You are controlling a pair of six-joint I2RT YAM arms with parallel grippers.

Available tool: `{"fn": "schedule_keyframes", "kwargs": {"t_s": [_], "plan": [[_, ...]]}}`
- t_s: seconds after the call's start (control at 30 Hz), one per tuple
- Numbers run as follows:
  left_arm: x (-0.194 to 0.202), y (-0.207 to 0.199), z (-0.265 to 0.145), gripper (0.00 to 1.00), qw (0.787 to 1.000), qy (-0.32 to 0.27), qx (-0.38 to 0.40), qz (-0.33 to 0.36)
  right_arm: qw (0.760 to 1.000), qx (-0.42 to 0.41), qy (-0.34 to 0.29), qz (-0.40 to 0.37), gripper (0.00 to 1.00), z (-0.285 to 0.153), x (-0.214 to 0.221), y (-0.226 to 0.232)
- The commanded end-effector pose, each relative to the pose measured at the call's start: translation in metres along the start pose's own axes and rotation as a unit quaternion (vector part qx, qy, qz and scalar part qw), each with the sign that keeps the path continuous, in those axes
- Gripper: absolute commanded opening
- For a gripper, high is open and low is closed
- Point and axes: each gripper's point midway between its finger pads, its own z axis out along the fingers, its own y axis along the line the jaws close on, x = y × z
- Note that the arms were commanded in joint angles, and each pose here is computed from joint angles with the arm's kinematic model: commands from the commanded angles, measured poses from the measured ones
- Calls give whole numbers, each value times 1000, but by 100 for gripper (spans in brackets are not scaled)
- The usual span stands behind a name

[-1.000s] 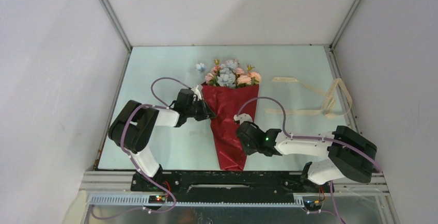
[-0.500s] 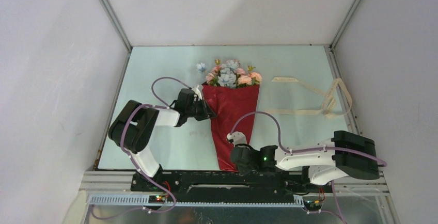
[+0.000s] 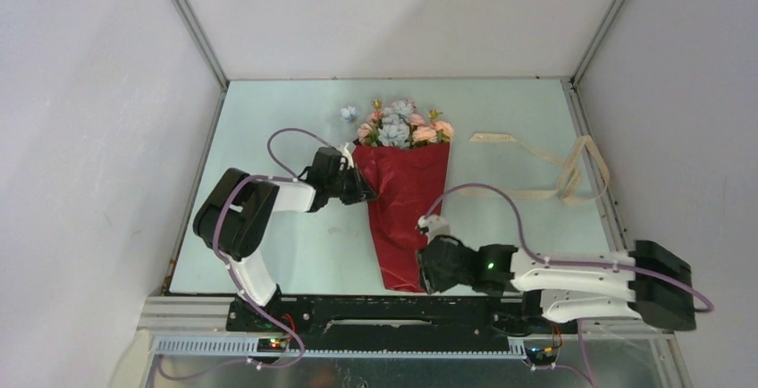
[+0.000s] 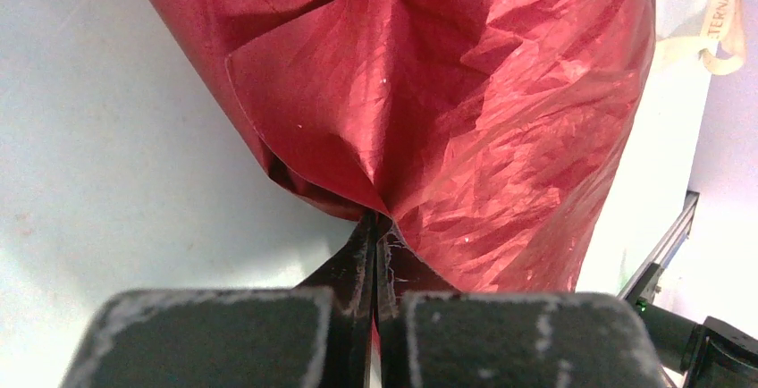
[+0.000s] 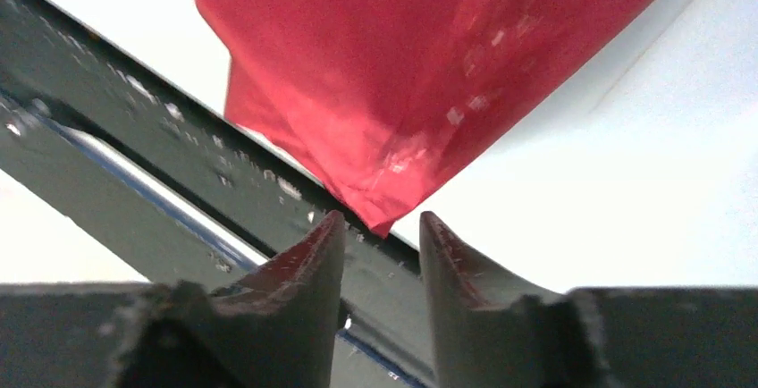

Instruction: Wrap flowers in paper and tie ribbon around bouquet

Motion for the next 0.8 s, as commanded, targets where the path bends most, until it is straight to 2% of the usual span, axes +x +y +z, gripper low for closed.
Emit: {"fn": "schedule_keyframes", "kwargs": {"t_s": [0.0, 0.07, 0.1, 0.17, 0.23, 0.27, 0.3, 0.33, 0.37, 0.43, 0.47, 0.5, 0.57, 0.73, 0.77], "plan": [[11, 37, 10, 0, 996, 25, -88, -10, 992, -35, -124, 5, 46, -31, -75, -6], [0, 31, 15, 0, 996, 23, -84, -8, 982, -41, -184, 32, 67, -49, -110, -20], [2, 33, 16, 0, 995, 32, -89, -8, 975, -24, -214, 52, 84, -56, -129, -37], [-5, 29, 16, 1, 995, 32, -91, -2, 955, -11, -283, 83, 98, -82, -159, -60], [-7, 24, 12, 20, 996, 32, -86, 11, 937, 17, -334, 100, 99, -101, -181, -85], [-8, 22, 7, 35, 996, 28, -86, 14, 929, 38, -353, 101, 99, -108, -190, -102], [-7, 24, 3, 40, 995, 28, -93, 16, 923, 39, -371, 97, 99, -117, -198, -105], [-8, 21, -3, 50, 995, 23, -93, 19, 917, 62, -383, 91, 100, -124, -205, -121], [-9, 22, -6, 55, 995, 20, -98, 23, 912, 71, -394, 91, 100, -132, -211, -127], [-7, 22, -19, 76, 993, 21, -110, 26, 904, 104, -406, 87, 99, -145, -222, -150], [-7, 18, -26, 82, 993, 17, -109, 30, 903, 118, -407, 77, 100, -151, -225, -162], [-8, 16, -29, 95, 994, 14, -107, 32, 903, 125, -404, 72, 100, -153, -231, -167], [-8, 10, -39, 99, 994, 9, -101, 36, 912, 127, -387, 60, 100, -155, -238, -178], [-13, -10, -63, 100, 995, -12, -82, 47, 922, 189, -333, 53, 100, -154, -254, -232], [-13, -13, -66, 100, 995, -15, -80, 50, 925, 198, -324, 27, 100, -154, -256, -240]]}}
